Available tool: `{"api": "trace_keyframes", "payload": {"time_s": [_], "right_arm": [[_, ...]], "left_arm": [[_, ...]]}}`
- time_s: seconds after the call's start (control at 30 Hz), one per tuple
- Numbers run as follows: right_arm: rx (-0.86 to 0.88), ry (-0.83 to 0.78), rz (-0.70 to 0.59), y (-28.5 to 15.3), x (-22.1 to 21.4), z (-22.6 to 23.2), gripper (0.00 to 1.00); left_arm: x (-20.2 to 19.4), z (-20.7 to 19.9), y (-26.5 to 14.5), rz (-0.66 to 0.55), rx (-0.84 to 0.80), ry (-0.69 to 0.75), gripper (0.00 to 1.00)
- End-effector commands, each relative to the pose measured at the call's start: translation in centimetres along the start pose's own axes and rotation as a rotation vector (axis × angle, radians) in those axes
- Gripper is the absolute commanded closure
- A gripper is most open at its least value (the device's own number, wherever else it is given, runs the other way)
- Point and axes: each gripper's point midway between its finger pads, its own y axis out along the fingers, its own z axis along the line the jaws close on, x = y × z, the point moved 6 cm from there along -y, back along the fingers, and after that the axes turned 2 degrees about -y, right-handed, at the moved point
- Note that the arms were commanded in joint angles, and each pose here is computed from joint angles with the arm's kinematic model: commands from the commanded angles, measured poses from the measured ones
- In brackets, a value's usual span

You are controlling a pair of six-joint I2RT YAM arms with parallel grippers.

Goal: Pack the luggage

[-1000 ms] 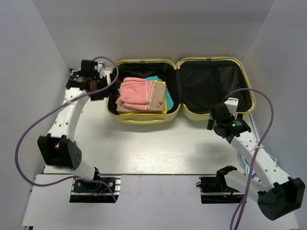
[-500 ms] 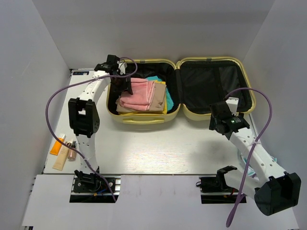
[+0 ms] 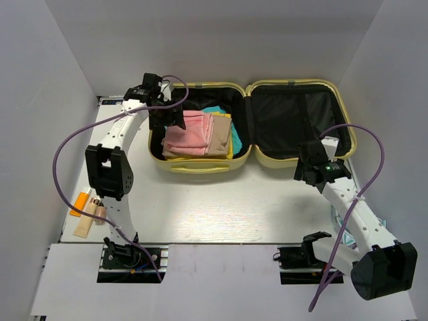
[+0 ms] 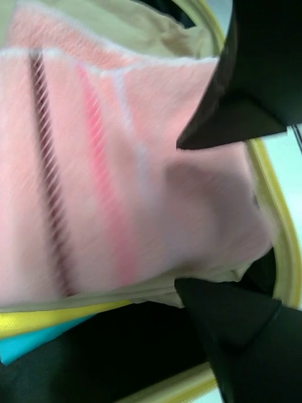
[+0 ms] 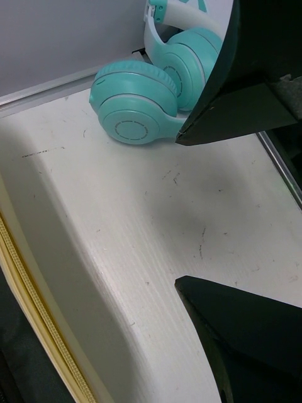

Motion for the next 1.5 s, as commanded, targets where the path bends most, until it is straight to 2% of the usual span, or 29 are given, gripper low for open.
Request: {"api": "trace_keyframes", "payload": {"time_s": [0.0,0.13,0.2,0.23,0.27,0.33,0.37,0.43,0.5,0.57,0.63,0.67,0.7,0.87,0.97,1.07,1.17,1.3,1.47], "right_arm": [[0.022,0.068,-0.017,0.2,0.6,0.2,0.1],[0.064,0.093,-0.016,0.2,0.9,0.6,0.1],[0.094,0.091,-0.017,0.0,1.3,0.9,0.1],[0.13,0.072,-0.011,0.0,1.4,1.3,0.1],[0.144,0.074,-0.01,0.0,1.5,1.5,0.1],[0.187,0.049,-0.025,-0.1,2.0,2.0,0.1],[0.212,0.047,-0.033,-0.3,2.2,2.3,0.1],[0.25,0.049,-0.063,-0.6,3.0,2.6,0.1],[0.29,0.05,-0.08,-0.9,3.6,3.1,0.1],[0.321,0.06,-0.084,-1.0,4.1,3.6,0.1],[0.339,0.068,-0.084,-0.9,4.3,4.1,0.1],[0.367,0.068,-0.073,-0.9,4.1,4.4,0.1],[0.379,0.071,-0.069,-0.9,4.1,4.7,0.1],[0.448,0.076,-0.028,-0.3,3.1,5.8,0.1],[0.489,0.08,-0.032,-0.3,3.1,6.5,0.1],[0.53,0.079,0.013,-0.1,2.7,7.4,0.1],[0.547,0.078,0.056,0.0,2.4,7.9,0.1],[0.57,0.082,0.075,-0.1,2.9,8.5,0.1],[0.571,0.081,0.082,-0.3,3.2,8.6,0.1]], "left_arm": [[0.3,-1.3,-4.5,-0.077,-0.042,0.031,0.01],[0.0,-1.2,-5.7,-0.066,-0.001,0.032,0.0],[0.2,-0.7,-7.6,-0.104,0.062,0.037,0.0],[-0.9,0.0,-9.4,-0.099,0.136,0.031,0.0],[-0.9,1.0,-9.6,-0.108,0.221,0.025,0.0],[-3.7,2.2,-11.7,-0.084,0.316,-0.043,0.0],[-5.0,4.3,-12.0,-0.06,0.436,-0.084,0.0],[-8.4,7.0,-13.5,-0.075,0.56,-0.191,0.0],[-11.2,8.7,-14.7,-0.103,0.591,-0.258,0.0],[-13.4,10.8,-13.1,-0.08,0.603,-0.304,0.0],[-17.4,13.5,-11.5,-0.025,0.682,-0.309,0.0],[-17.7,14.7,-11.2,-0.05,0.713,-0.33,0.0],[-19.1,15.2,-10.5,-0.015,0.713,-0.338,0.0],[-21.4,18.0,-8.0,0.008,0.734,-0.257,0.0],[-21.3,19.0,-7.9,-0.017,0.745,-0.233,0.0],[-20.9,19.5,-8.1,-0.036,0.729,-0.24,0.0],[-21.2,20.3,-8.7,-0.028,0.783,-0.247,0.0],[-23.4,21.8,-8.9,0.048,0.798,-0.388,0.0],[-24.4,22.7,-8.4,0.058,0.772,-0.475,0.0]]}}
